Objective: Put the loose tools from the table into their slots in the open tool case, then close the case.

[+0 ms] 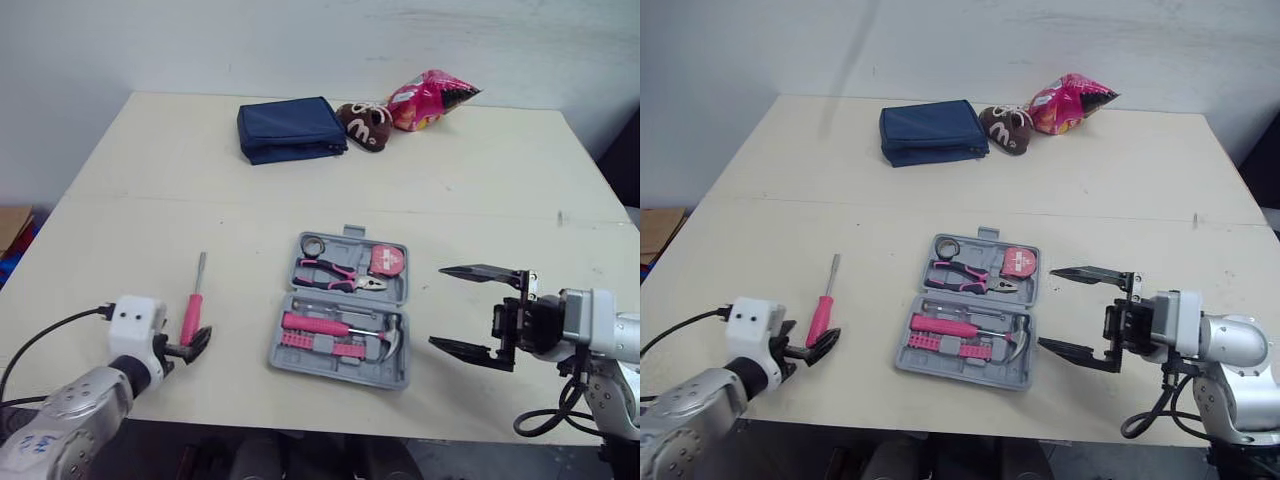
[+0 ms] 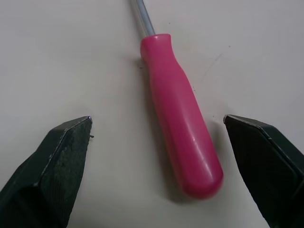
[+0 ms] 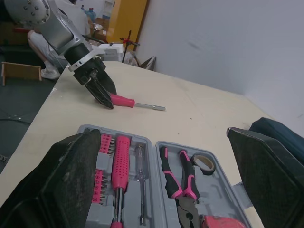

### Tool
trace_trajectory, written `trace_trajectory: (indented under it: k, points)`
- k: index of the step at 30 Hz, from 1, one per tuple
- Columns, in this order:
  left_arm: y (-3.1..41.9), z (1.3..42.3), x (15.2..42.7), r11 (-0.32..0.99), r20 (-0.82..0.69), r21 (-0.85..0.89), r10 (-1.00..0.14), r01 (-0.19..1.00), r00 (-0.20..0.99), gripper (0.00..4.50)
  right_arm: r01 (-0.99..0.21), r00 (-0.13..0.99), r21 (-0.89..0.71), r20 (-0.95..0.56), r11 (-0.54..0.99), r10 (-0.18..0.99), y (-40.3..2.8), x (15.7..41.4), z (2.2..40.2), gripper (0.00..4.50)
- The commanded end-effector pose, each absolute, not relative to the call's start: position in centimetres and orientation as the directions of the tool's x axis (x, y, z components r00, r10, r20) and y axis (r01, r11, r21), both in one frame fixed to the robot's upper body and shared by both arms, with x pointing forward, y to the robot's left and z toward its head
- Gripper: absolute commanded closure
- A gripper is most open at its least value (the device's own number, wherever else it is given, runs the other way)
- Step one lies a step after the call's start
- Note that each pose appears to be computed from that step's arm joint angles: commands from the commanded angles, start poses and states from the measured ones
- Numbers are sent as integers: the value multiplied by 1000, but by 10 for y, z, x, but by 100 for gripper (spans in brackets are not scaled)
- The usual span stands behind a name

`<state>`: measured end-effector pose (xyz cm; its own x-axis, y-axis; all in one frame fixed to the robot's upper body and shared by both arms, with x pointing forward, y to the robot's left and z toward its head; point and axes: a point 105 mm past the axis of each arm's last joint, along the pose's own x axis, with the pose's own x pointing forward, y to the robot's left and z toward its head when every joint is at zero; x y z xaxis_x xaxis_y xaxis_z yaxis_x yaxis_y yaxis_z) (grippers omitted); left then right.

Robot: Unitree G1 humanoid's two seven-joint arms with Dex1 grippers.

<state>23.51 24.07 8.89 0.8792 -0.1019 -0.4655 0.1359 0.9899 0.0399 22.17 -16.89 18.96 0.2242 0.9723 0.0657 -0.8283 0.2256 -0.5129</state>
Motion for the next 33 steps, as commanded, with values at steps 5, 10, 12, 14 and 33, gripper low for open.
trace_trajectory:
  k: [5,10,12,14,33]
  points:
    - [243,78,239,994,-489,24,-82,108,868,323,-803,242,-545,74,242,968,-165,223,196,0]
    - [238,87,251,981,-431,24,-162,191,887,392,-795,281,-544,62,268,958,-171,222,192,0]
    - [227,114,263,943,-302,70,-291,326,908,392,-786,307,-549,52,284,950,-176,220,190,0]
    - [196,151,262,785,-167,188,-566,590,807,392,-782,337,-545,36,301,941,-184,219,188,0]
    - [92,136,226,-262,-622,173,-776,949,-101,392,-816,444,-444,-72,370,893,-223,191,159,0]
